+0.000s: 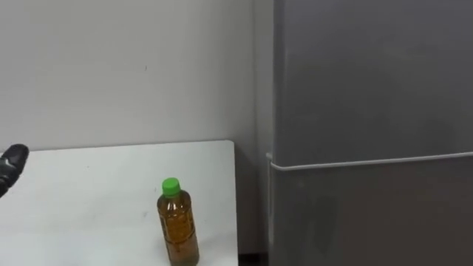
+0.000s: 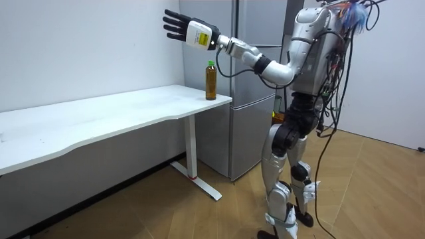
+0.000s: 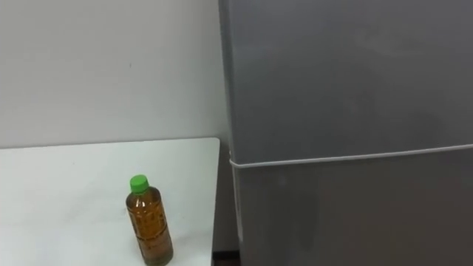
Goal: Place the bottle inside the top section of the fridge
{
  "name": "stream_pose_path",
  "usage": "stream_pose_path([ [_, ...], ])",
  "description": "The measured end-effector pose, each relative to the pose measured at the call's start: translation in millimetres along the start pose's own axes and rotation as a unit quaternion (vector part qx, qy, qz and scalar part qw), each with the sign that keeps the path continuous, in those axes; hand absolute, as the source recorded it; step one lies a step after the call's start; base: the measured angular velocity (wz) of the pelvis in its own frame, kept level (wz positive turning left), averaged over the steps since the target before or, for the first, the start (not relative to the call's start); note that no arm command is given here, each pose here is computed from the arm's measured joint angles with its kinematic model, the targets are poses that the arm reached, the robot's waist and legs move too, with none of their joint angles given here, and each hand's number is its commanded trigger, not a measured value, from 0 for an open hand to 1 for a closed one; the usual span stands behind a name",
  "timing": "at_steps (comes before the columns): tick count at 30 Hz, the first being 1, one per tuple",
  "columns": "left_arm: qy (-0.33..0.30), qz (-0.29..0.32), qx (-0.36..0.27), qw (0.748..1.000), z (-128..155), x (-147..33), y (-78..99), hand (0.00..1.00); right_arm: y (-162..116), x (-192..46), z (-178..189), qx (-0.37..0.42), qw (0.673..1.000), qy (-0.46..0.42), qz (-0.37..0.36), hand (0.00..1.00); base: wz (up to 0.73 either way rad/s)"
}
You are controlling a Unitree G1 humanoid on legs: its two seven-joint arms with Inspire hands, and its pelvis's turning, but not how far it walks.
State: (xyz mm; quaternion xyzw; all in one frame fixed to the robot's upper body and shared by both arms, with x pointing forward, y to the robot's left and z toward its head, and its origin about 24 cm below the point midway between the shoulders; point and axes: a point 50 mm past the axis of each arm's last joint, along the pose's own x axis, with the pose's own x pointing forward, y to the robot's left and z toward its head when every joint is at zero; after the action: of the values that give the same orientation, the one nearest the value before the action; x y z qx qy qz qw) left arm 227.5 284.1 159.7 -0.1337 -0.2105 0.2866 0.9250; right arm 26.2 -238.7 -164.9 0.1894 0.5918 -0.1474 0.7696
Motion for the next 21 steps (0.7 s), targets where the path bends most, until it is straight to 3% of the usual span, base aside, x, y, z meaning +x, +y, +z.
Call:
stream_pose_path([
  [9,0.012,-0.073,-0.002,0.997,-0.9,0.0,-18.2,0.00,1.6,0.7,2.3,-0.002,1.000,0.006,0.010,0.00,0.00],
  [15,0.024,-0.137,-0.023,0.990,-4.9,-1.5,-47.4,0.00,2.7,1.0,2.9,-0.001,1.000,0.006,0.011,0.00,-0.09],
  [21,0.026,-0.171,-0.032,0.984,-4.6,-2.7,-62.5,0.00,6.5,2.8,7.5,-0.004,1.000,0.003,0.010,0.00,-0.02],
])
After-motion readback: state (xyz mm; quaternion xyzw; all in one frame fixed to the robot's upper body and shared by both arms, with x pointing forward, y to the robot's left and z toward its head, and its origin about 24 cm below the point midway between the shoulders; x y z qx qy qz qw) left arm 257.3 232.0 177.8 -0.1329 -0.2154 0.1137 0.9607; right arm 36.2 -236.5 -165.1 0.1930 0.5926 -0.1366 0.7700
